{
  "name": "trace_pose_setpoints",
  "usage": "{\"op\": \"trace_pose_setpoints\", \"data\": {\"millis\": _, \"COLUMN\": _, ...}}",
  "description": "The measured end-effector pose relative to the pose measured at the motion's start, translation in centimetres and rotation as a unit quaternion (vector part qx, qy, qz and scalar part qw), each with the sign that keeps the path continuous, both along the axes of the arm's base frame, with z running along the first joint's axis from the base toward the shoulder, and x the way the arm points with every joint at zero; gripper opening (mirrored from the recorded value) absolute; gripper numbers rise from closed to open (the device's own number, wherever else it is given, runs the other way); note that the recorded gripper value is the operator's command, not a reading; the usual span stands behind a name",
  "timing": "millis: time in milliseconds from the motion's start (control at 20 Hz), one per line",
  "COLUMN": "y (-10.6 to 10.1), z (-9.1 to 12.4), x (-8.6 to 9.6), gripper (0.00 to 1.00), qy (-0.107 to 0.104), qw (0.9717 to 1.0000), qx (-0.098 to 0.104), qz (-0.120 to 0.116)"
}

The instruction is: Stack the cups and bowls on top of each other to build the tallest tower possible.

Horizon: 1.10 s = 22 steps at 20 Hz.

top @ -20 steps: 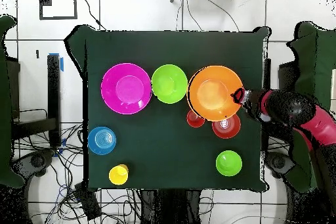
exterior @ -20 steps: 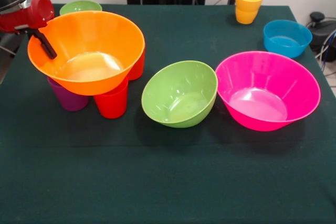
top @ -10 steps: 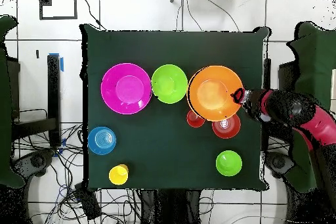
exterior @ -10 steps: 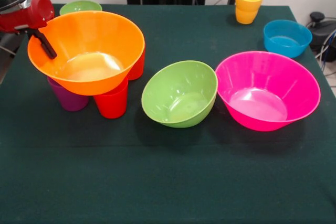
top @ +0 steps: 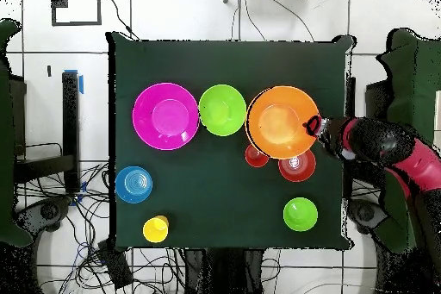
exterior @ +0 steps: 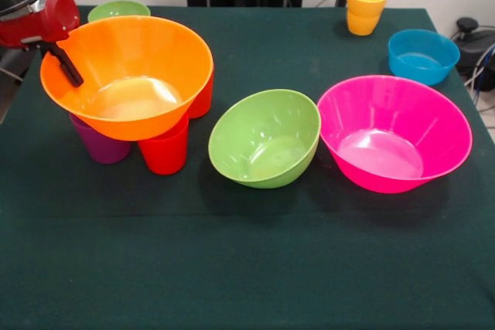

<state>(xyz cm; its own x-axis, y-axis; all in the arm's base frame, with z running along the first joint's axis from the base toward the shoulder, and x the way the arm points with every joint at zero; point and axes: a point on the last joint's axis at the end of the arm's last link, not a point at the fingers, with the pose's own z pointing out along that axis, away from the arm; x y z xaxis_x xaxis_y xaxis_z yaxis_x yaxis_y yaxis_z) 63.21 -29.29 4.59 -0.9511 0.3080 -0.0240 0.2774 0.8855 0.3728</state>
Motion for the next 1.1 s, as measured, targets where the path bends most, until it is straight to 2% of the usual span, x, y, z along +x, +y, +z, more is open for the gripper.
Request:
{"op": "trace_pose_setpoints", "data": {"millis": 1000, "y": -0.07, "z": 0.13, "x": 0.03, "gripper": 0.00, "qy": -0.001, "qw": 1.0000, "qx": -0.001, "qz": 0.000}}
{"op": "trace_pose_setpoints", "data": {"millis": 1050, "y": -0.09, "z": 0.11, "x": 0.01, "gripper": 1.00, "qy": 0.000, "qw": 1.0000, "qx": -0.002, "qz": 0.000}}
{"op": "trace_pose_setpoints", "data": {"millis": 1100, "y": -0.09, "z": 0.11, "x": 0.01, "gripper": 1.00, "qy": 0.000, "qw": 1.0000, "qx": -0.002, "qz": 0.000}}
